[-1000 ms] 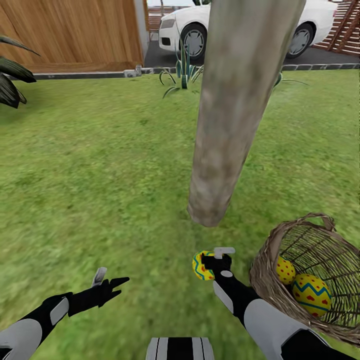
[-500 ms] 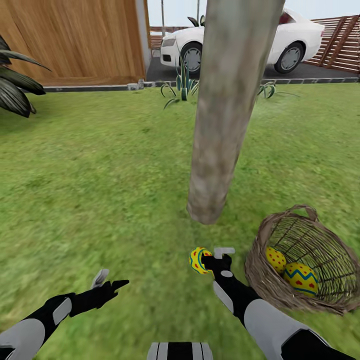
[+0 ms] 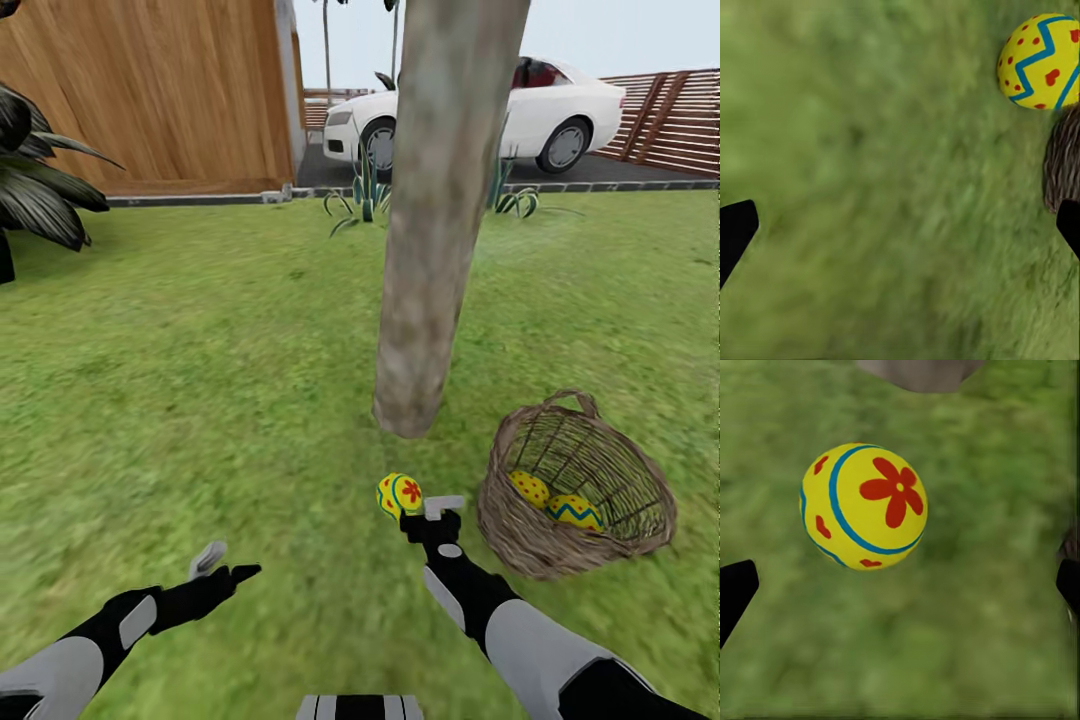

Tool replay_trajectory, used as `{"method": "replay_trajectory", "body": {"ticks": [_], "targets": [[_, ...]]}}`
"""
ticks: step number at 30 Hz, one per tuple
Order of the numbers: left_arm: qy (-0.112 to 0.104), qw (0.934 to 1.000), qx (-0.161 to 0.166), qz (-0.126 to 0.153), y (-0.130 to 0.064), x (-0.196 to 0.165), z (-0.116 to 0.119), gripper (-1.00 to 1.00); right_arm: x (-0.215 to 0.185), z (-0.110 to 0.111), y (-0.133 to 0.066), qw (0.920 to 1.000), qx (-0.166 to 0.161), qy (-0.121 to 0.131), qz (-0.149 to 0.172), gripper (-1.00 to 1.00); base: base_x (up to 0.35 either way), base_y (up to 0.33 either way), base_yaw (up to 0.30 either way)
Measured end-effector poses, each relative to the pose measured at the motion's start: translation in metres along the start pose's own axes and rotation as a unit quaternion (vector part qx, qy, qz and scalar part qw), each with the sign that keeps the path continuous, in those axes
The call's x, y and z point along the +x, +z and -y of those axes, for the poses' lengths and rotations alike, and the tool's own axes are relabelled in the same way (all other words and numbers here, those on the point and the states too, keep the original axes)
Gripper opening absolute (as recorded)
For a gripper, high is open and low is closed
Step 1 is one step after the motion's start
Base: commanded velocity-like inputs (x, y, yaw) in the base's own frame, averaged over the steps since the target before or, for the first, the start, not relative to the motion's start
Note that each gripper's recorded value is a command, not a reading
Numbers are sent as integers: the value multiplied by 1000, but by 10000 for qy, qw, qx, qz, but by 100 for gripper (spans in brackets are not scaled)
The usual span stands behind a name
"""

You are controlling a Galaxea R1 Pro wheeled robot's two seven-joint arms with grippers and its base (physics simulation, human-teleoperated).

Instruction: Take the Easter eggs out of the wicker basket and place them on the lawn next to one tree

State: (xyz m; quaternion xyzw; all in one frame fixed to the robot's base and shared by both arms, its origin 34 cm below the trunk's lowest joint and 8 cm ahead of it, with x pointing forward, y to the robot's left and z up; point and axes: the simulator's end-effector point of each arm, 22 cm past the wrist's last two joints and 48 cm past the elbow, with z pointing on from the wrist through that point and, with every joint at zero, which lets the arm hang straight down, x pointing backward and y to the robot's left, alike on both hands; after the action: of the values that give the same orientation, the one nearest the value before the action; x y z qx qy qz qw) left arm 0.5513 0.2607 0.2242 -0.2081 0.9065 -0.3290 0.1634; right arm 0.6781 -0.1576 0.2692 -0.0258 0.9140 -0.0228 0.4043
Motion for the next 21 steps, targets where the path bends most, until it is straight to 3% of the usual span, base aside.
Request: {"method": "replay_trajectory", "body": {"ticks": [2, 4, 6, 9, 12, 14, 18, 21], "targets": [[85, 9997, -205, 96, 2, -3, -3, 100, -5, 0, -2, 10000, -1, 0, 42, 100, -63, 0, 0], [212, 9975, -629, 243, 13, -1, -7, 100, -12, -6, -5, 10000, -33, 17, 92, 100, -26, 0, 0], [387, 9880, -1382, 567, 28, 3, -15, 100, -18, -11, -8, 9999, -64, 27, 133, 100, -9, 0, 0], [449, 9698, -2251, 824, 35, 10, -18, 100, -18, -20, -13, 9999, -121, -25, -45, 100, -3, 0, 0], [512, 9596, -2589, 976, 34, 3, -8, 100, -23, -47, -22, 9984, -332, -112, -439, 100, 0, 0, 0], [535, 9574, -2668, 961, 31, -5, -1, 100, -34, -55, -28, 9974, -419, -178, -567, 100, 0, 0, 0], [554, 9380, -3304, 893, 6, -31, 3, 100, -70, -70, -50, 9932, -611, -387, -911, 100, 0, 0, 0], [594, 9229, -3745, 677, -18, -46, 7, 100, -103, -59, -70, 9915, -497, -484, -1101, 100, 0, 0, 0]]}}
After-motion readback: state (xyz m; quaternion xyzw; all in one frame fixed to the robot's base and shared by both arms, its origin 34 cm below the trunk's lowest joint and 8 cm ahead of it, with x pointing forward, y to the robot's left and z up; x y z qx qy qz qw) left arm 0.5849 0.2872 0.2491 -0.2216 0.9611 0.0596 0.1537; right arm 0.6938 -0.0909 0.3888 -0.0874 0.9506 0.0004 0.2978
